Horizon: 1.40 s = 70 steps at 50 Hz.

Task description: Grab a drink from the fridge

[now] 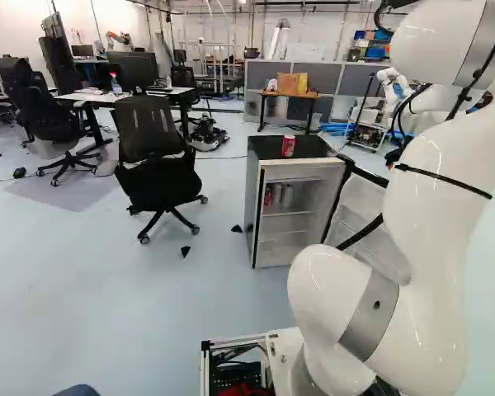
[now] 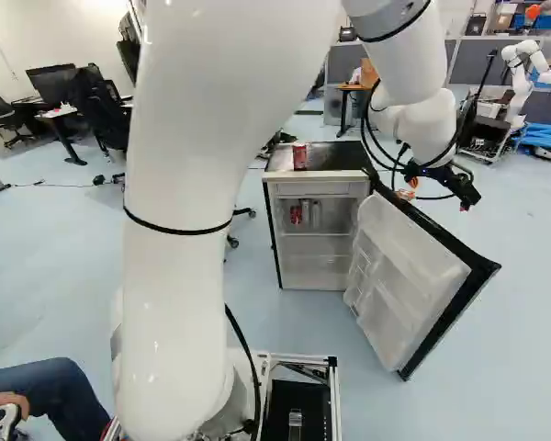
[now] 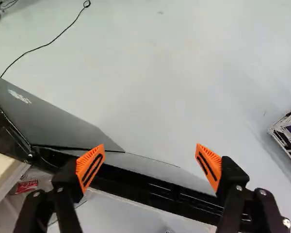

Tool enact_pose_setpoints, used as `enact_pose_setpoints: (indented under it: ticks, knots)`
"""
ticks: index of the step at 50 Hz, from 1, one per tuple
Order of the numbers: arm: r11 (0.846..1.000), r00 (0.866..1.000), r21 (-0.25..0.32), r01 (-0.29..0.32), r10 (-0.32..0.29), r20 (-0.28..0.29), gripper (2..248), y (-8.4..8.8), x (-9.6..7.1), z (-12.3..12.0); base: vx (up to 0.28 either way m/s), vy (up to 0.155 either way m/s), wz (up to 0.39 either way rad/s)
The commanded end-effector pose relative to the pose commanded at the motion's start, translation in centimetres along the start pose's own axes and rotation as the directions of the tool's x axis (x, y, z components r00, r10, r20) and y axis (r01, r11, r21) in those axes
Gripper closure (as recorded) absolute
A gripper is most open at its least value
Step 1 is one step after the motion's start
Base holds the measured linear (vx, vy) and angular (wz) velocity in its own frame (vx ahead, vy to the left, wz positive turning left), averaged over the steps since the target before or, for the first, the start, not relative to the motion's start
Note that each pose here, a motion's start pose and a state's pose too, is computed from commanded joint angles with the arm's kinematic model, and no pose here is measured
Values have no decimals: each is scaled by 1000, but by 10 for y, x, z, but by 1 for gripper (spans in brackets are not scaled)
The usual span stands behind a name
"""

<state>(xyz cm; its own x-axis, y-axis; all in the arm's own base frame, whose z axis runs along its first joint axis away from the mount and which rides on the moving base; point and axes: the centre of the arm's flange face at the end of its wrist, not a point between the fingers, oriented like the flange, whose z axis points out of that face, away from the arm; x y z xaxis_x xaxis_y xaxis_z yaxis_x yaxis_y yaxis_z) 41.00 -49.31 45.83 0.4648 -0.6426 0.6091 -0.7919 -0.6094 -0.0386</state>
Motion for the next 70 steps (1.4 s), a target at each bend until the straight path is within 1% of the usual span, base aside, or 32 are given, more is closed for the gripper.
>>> enact_pose_setpoints:
  ticks: [21,39,54,70]
  knots:
    - [1000,997,9,-26,25,72,3,-4,22,28,0,0,0]
    - [998,987,12,-61,59,147,3,1,37,50,0,0,0]
    - [995,972,10,-98,93,215,3,11,46,64,0,0,0]
    - [991,948,9,-136,127,292,3,22,55,78,0,0,0]
